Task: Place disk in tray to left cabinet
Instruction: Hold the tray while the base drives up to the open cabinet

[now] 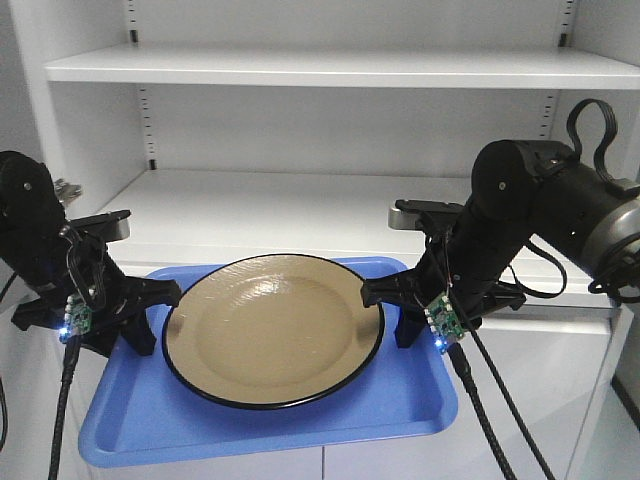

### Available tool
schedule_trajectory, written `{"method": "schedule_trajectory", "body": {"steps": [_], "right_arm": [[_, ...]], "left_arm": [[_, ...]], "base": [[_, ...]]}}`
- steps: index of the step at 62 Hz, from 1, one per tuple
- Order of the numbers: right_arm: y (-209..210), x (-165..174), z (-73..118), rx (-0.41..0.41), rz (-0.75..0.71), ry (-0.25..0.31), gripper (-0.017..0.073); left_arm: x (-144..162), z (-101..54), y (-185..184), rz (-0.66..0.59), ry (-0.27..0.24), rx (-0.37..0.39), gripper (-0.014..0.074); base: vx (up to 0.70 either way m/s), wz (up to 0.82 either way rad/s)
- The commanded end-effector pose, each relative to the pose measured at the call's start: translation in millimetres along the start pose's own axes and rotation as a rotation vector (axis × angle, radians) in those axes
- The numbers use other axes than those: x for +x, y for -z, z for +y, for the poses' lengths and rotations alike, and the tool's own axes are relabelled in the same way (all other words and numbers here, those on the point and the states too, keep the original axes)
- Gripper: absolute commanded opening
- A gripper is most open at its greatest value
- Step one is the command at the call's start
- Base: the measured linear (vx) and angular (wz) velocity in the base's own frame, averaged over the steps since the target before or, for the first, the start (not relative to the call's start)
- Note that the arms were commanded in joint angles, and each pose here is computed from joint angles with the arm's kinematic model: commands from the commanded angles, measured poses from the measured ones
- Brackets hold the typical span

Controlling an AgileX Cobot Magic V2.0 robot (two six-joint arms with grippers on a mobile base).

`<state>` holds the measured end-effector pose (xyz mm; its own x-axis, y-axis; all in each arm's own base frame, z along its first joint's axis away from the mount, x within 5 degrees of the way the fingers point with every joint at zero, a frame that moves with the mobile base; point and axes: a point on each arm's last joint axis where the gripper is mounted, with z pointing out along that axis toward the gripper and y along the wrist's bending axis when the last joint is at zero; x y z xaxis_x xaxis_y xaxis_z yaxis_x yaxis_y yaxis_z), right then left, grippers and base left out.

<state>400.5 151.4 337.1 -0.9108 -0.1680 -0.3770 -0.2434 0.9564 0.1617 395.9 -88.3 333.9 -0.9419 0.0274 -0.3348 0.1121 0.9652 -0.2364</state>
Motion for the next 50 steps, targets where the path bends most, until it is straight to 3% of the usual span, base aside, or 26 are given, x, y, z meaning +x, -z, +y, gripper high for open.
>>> {"method": "schedule_trajectory", "body": {"steps": [1, 50], "right_arm": [[43.1, -0.8, 15.8, -0.087, -0.116, 0.016, -0.0002], [43.1, -0.8, 15.8, -0.087, -0.116, 0.016, -0.0002]], "left_arm": [[0.8, -22.2, 34.5, -0.097, -0.022, 0.098, -0.0001], [0.8, -22.2, 34.5, -0.097, -0.022, 0.098, -0.0001]], "base": [[0.17, -0.23], [0.23, -0.07]]}}
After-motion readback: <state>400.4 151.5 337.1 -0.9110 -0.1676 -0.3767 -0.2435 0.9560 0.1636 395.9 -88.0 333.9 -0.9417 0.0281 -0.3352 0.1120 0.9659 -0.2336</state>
